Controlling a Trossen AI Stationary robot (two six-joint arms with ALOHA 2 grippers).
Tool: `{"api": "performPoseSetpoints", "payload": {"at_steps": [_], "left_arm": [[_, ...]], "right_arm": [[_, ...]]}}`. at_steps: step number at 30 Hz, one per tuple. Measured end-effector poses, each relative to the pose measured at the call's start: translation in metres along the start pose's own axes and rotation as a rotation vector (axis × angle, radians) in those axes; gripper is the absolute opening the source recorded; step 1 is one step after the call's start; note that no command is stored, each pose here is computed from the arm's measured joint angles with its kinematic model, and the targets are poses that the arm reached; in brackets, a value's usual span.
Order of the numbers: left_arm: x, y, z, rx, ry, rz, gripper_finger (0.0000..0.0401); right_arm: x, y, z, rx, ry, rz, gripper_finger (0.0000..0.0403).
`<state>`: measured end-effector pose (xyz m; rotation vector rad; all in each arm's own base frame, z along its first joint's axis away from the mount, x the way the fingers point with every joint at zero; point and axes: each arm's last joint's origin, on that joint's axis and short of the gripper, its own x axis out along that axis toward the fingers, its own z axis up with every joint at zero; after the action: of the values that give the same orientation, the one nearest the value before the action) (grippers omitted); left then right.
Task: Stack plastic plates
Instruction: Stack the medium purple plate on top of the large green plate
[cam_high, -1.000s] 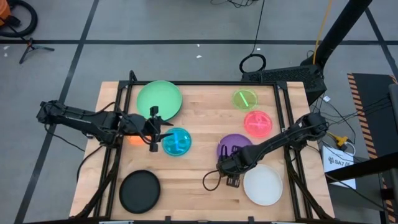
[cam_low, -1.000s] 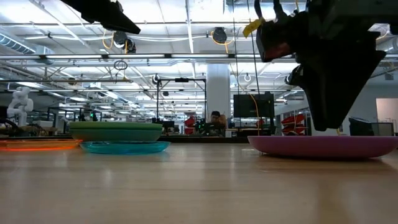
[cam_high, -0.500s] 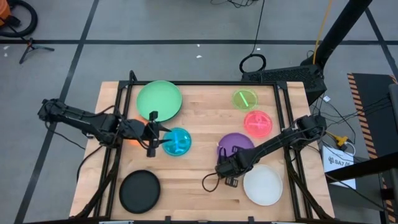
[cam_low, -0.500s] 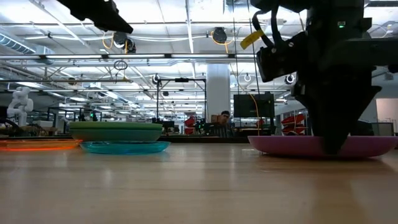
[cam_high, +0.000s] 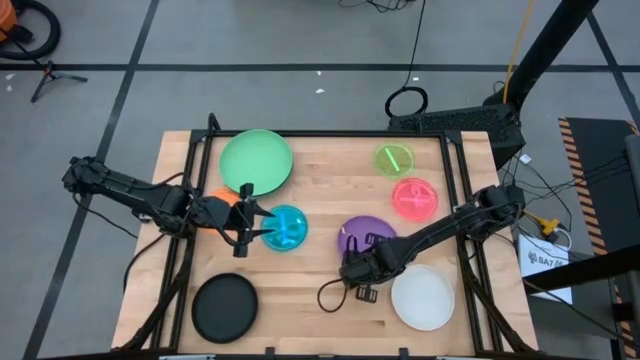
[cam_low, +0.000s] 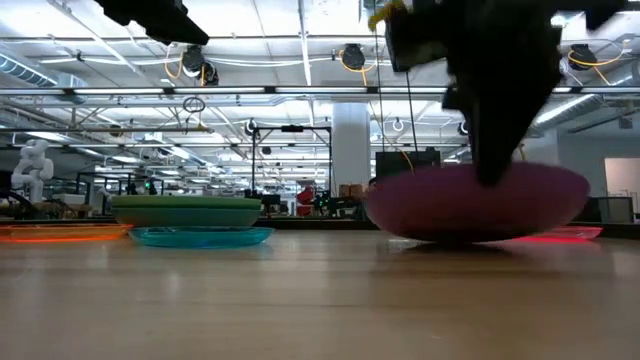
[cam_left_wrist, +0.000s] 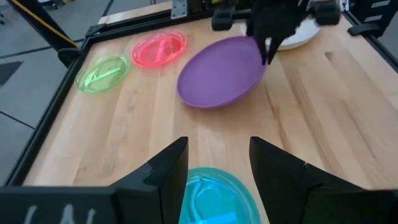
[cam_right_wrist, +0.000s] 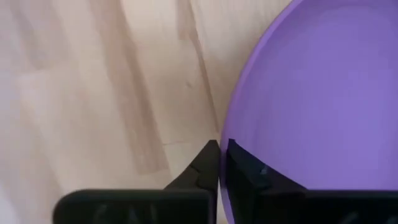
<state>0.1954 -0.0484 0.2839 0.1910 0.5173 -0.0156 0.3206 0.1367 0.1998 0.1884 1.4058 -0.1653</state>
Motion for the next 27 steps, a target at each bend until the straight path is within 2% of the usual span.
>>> {"api": "performPoseSetpoints", "payload": {"at_steps": [4,11,19,27], "left_arm": [[0.0,0.001,0.001,-0.003,-0.007,0.023,0.0177],[-0.017,0.01,0.008,-0.036,-0.107,0.168,0.0177],[-0.063,0.024,0.011,-0.082,-0.27,0.211,0.0177],[-0.088,0.031,-0.002,-0.113,-0.268,0.208,0.0177]], "right_arm": [[-0.022,0.006,0.009,-0.087,-0.06,-0.028,0.0006],[-0.045,-0.006,0.029,-0.228,-0.145,-0.154,0.0003],[-0.051,-0.054,0.069,-0.369,-0.229,-0.212,0.0003],[-0.056,-0.103,0.111,-0.511,-0.421,-0.277,0.0003]]}}
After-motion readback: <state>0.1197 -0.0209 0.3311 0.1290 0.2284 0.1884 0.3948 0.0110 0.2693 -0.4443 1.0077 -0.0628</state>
